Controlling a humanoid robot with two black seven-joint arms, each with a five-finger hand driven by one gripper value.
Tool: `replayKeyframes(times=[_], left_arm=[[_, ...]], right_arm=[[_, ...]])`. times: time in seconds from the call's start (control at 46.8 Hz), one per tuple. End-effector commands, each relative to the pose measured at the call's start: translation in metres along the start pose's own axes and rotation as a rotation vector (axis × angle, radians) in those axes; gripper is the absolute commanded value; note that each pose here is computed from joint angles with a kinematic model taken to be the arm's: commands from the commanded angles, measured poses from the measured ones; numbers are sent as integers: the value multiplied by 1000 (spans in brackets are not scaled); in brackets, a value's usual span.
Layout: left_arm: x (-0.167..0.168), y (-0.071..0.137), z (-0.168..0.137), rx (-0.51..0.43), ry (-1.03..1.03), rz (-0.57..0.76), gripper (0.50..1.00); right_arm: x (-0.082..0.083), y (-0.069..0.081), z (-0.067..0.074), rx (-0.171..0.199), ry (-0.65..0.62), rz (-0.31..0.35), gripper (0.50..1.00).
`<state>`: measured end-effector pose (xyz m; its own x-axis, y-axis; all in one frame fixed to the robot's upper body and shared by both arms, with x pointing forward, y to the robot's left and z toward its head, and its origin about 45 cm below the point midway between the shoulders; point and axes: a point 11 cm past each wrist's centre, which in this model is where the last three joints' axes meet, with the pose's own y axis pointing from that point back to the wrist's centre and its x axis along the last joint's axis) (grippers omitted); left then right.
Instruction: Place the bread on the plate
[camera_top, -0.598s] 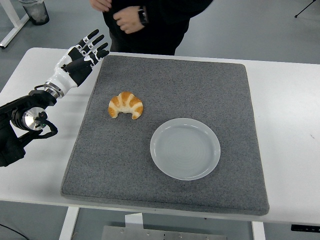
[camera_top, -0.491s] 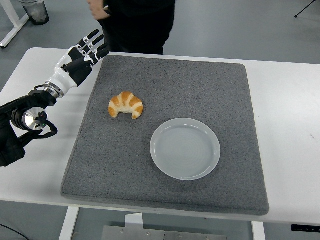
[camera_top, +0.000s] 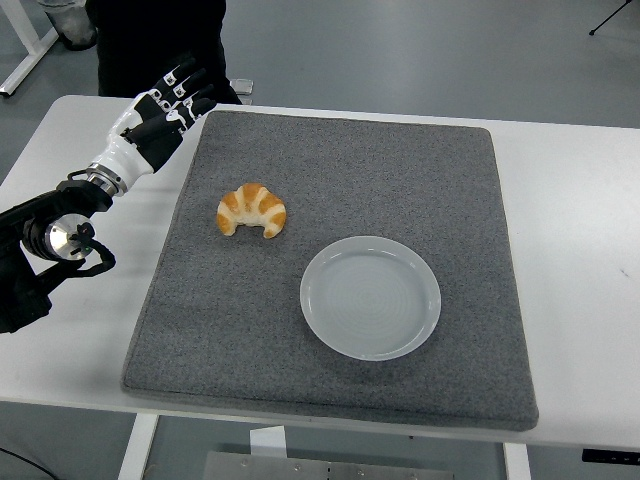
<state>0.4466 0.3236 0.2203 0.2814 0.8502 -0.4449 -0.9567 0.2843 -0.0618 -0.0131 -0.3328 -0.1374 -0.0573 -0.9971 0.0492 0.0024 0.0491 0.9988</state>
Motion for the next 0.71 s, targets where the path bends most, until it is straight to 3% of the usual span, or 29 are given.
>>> replayKeyframes(times=[0.0, 0.684], left_arm=[[-1, 0, 0, -5, 4, -1, 994], [12, 0, 9, -23, -8, 27, 994]], right_arm=[[0, 0, 0, 0, 1, 0, 952], [0, 0, 0, 0, -1, -1, 952]])
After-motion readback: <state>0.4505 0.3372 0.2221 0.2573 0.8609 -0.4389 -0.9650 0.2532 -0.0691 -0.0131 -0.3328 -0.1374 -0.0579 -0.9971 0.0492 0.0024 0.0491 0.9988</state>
